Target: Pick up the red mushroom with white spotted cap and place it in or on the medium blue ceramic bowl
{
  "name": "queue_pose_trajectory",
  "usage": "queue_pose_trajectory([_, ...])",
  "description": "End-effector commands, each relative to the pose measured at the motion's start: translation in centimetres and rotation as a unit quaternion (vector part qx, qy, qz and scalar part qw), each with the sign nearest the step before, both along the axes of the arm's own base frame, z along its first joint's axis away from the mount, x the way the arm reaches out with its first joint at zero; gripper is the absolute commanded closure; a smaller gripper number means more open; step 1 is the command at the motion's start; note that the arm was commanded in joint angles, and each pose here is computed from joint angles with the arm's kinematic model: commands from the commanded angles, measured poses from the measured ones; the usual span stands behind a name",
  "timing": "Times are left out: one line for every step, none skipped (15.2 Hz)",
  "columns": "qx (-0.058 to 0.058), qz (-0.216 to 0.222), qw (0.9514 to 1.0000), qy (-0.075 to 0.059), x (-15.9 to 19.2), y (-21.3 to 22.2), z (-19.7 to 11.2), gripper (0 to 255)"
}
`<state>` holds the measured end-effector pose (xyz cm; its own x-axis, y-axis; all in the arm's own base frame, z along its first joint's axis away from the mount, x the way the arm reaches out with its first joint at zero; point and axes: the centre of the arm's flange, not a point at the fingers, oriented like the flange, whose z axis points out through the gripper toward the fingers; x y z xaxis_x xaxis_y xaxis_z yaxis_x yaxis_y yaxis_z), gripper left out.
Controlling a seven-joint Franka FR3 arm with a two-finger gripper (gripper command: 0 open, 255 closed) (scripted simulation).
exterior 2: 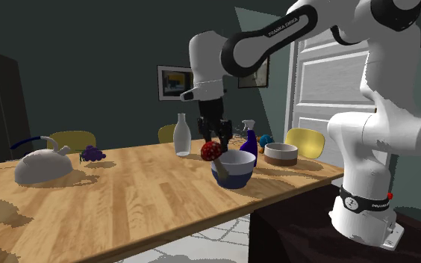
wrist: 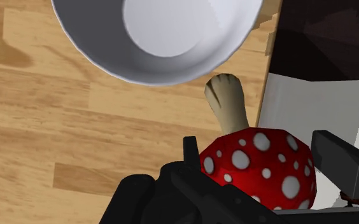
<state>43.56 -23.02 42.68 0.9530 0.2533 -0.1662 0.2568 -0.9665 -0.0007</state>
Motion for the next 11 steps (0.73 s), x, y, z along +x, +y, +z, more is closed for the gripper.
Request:
queue_pose_trajectory([0.000,0.000,1.0000,0.000,0.0,0.1,0.9,255])
queue_pose_trajectory([0.000,0.000,1.0000,0.000,0.0,0.1,1.5,255])
queue_pose_trajectory([0.000,0.000,1.0000,0.000,0.0,0.1,2.0,255])
queue_pose_trajectory([0.000,0.000,1.0000,0.000,0.0,0.1,2.5,255])
queue_pose_trajectory([0.000,0.000,1.0000,0.000,0.0,0.1,3.1,255])
queue_pose_trajectory([0.000,0.000,1.0000,0.000,0.0,0.1,3.6,255])
queue_pose_trajectory([0.000,0.000,1.0000,0.000,0.0,0.1,4.1,255])
queue_pose_trajectory([0.000,0.000,1.0000,0.000,0.0,0.1,4.6,255])
queue_pose_trajectory([0.000,0.000,1.0000,0.000,0.0,0.1,5.2,255])
queue_pose_trajectory([0.000,0.000,1.0000,0.000,0.0,0.1,5.7,255])
queue_pose_trajectory([0.000,0.000,1.0000,0.000,0.0,0.1,6.2,255])
